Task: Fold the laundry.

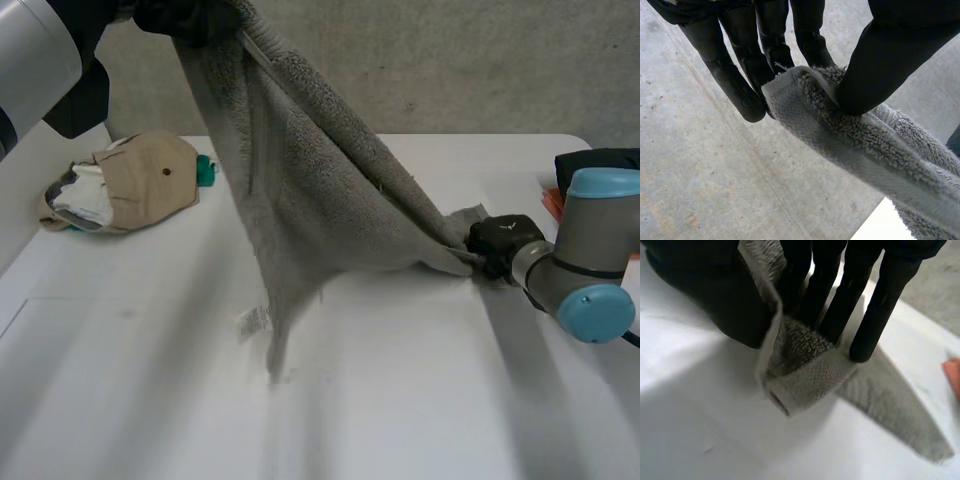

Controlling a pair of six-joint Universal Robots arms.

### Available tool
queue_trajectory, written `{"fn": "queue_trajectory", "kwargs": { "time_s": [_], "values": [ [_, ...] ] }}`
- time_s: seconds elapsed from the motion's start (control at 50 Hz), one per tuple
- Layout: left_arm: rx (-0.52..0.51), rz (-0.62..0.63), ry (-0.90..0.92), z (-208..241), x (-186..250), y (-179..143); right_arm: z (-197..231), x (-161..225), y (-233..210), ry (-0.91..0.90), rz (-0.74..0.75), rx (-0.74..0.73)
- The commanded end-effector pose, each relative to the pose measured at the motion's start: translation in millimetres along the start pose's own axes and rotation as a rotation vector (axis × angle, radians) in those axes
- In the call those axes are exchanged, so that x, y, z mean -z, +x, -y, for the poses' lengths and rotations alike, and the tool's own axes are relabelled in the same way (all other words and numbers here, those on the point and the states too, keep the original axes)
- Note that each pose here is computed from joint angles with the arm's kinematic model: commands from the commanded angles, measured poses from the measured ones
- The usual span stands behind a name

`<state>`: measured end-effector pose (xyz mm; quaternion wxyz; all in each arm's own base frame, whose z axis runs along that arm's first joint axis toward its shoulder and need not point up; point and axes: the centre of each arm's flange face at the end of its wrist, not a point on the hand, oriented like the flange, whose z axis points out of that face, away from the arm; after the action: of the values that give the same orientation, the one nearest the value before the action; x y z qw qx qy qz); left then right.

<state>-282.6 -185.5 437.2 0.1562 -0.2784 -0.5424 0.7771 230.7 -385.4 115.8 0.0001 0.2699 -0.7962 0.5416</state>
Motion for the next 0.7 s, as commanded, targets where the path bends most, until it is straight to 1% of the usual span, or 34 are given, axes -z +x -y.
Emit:
{"fn": "queue_trajectory", "kwargs": {
  "time_s": [0.02,0.08,0.12,0.2,0.26,0.28,0.3,0.34,0.36,0.42,0.44,0.5,0.52,0.58,0.6,0.66,0.7],
  "values": [
    [-0.015,0.023,-0.043,-13,-1,-7,29,11,14,0.089,-0.055,0.034],
    [-0.032,0.046,-0.087,-29,-4,-17,49,27,27,0.126,-0.062,0.069],
    [-0.044,0.057,-0.109,-36,-5,-21,54,34,32,0.131,-0.048,0.092],
    [-0.078,0.072,-0.195,-65,-9,-31,63,50,39,0.115,0.026,0.138],
    [-0.088,0.080,-0.276,-92,-12,-37,60,59,40,0.058,0.098,0.172],
    [-0.093,0.075,-0.323,-108,-13,-39,59,62,40,0.036,0.114,0.186],
    [-0.096,0.068,-0.350,-117,-13,-39,56,68,41,-0.020,0.140,0.222],
    [-0.110,0.059,-0.400,-135,-15,-40,55,74,45,-0.076,0.158,0.264],
    [-0.127,0.051,-0.452,-154,-17,-43,56,79,47,-0.119,0.175,0.305],
    [-0.158,0.028,-0.533,-185,-21,-47,59,86,52,-0.166,0.194,0.371],
    [-0.184,0.010,-0.599,-208,-22,-49,59,89,55,-0.201,0.208,0.414],
    [-0.226,-0.027,-0.680,-233,-25,-52,56,88,58,-0.252,0.220,0.484],
    [-0.253,-0.060,-0.739,-250,-26,-52,54,85,60,-0.282,0.220,0.530],
    [-0.274,-0.103,-0.817,-270,-30,-52,52,78,62,-0.309,0.217,0.595],
    [-0.285,-0.119,-0.846,-278,-35,-53,53,72,61,-0.303,0.207,0.628],
    [-0.291,-0.127,-0.862,-286,-47,-53,58,60,57,-0.265,0.187,0.651],
    [-0.300,-0.117,-0.820,-284,-65,-52,70,42,52,-0.172,0.132,0.670]
  ]
}}
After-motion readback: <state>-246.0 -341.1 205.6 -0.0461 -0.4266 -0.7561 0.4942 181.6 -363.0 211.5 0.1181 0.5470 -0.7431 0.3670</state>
